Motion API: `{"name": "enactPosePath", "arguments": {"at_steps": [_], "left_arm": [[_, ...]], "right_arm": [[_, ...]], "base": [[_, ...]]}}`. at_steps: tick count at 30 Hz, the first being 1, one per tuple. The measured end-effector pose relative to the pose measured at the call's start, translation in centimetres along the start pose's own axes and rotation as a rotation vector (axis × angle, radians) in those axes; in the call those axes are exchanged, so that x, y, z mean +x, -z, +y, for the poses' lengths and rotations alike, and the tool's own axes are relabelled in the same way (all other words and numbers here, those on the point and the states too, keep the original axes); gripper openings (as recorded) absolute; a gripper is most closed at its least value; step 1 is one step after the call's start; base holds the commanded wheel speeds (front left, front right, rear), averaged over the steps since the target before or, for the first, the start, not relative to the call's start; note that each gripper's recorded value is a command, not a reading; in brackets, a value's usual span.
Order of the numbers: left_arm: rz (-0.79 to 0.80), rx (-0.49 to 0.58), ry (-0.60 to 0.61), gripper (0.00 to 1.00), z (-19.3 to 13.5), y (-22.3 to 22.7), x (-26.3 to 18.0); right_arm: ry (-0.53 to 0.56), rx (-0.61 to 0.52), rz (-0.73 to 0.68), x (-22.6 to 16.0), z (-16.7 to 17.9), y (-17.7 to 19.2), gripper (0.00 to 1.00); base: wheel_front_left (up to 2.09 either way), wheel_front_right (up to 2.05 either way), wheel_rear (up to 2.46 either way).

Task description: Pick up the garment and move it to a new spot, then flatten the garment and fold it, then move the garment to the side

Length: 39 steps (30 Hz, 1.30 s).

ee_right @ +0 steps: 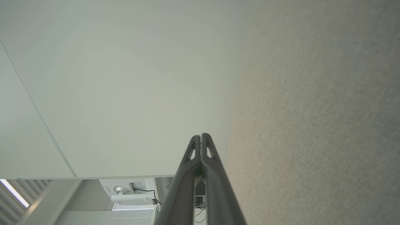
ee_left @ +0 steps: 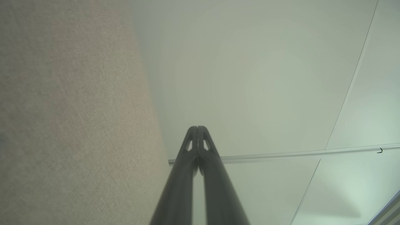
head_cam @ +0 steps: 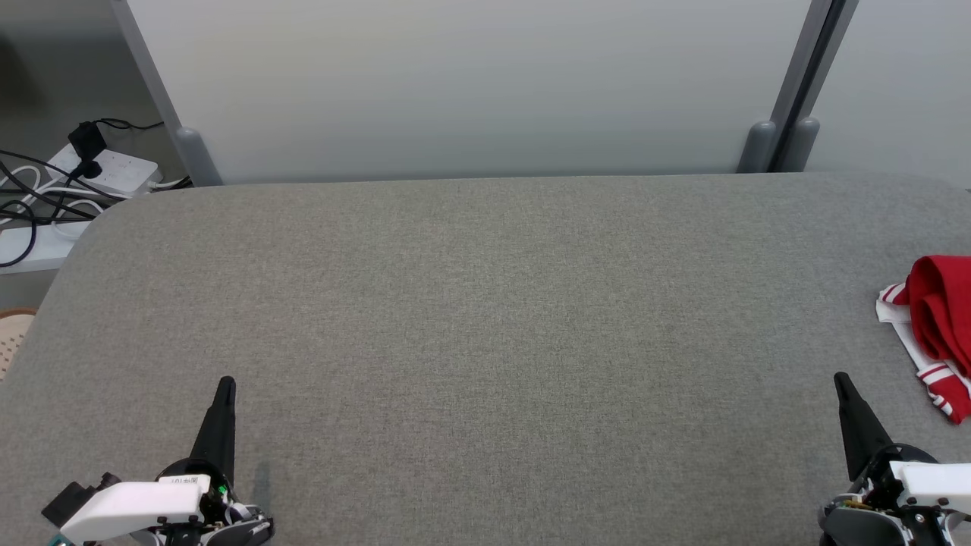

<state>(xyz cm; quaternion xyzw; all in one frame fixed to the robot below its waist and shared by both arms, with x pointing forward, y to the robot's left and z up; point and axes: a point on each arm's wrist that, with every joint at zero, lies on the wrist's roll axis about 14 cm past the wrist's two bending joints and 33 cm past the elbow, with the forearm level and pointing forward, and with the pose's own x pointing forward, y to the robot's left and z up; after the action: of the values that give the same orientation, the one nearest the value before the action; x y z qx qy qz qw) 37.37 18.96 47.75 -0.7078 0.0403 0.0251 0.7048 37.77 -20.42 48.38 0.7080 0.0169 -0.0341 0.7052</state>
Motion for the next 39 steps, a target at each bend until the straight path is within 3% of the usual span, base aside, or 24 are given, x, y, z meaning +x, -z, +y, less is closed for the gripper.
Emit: {"name": "enactPosePath", "arguments": {"at_steps": [39], "left_arm": [[0.000,0.000,0.000,0.00,0.00,0.00,0.00]], "right_arm": [[0.000,0.000,0.000,0.00,0.00,-0.01,0.00]], "base": [[0.00,0.00,0.00]]}}
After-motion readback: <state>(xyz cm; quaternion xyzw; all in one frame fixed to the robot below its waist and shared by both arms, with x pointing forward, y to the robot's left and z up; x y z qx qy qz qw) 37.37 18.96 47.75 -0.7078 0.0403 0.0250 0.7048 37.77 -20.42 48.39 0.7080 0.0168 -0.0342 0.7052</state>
